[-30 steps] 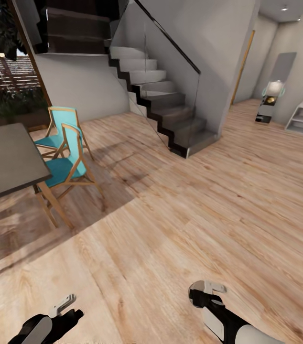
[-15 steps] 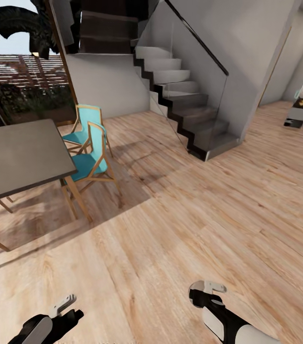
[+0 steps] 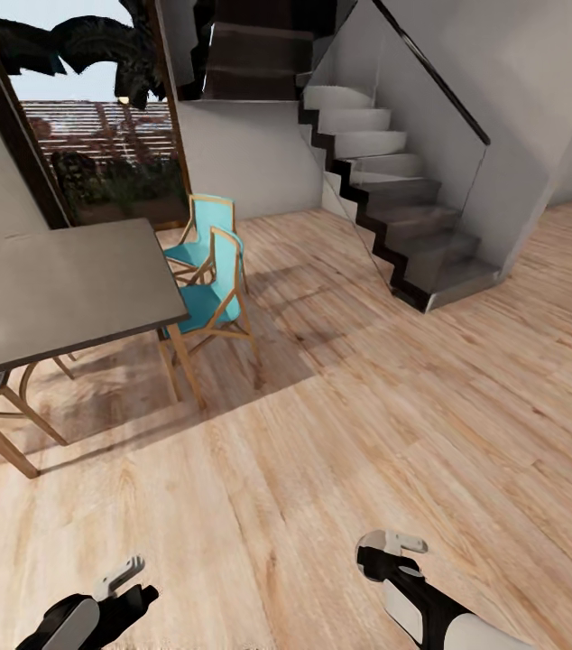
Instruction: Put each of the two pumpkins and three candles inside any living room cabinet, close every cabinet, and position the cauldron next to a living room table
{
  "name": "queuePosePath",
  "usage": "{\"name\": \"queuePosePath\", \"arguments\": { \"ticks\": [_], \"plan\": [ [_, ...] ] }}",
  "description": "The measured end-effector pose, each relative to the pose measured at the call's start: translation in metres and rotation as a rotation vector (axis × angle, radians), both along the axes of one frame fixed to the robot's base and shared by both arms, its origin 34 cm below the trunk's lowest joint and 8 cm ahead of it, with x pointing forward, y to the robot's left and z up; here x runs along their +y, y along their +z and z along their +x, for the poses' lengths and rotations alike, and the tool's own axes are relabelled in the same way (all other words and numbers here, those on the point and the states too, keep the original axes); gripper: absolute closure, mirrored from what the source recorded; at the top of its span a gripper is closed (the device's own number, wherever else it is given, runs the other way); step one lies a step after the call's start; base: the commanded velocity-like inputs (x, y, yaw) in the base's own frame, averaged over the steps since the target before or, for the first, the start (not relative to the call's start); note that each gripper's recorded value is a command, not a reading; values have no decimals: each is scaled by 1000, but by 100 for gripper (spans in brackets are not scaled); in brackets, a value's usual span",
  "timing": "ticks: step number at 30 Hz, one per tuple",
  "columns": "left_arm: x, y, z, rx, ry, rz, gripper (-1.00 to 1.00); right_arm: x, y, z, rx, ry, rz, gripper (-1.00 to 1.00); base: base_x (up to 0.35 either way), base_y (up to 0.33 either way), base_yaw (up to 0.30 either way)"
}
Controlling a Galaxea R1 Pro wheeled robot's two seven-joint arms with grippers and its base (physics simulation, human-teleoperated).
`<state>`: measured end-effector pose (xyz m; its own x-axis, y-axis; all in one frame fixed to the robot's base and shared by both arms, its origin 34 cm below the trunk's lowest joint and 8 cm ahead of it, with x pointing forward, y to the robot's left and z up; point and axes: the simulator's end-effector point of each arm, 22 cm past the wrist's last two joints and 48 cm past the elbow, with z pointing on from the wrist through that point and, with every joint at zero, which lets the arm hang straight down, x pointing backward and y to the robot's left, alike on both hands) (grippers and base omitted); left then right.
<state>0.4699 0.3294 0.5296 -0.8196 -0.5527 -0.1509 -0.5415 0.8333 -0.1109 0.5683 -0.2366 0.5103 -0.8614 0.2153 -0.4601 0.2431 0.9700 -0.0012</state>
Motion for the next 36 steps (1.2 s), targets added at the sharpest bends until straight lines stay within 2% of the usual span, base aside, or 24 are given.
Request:
{"name": "queuePosePath", "arguments": {
  "ticks": [36],
  "plan": [
    [1,4,-2,8,4,1,-100,0,2,-4,11,0,0,100,0,0,275]
  ]
}}
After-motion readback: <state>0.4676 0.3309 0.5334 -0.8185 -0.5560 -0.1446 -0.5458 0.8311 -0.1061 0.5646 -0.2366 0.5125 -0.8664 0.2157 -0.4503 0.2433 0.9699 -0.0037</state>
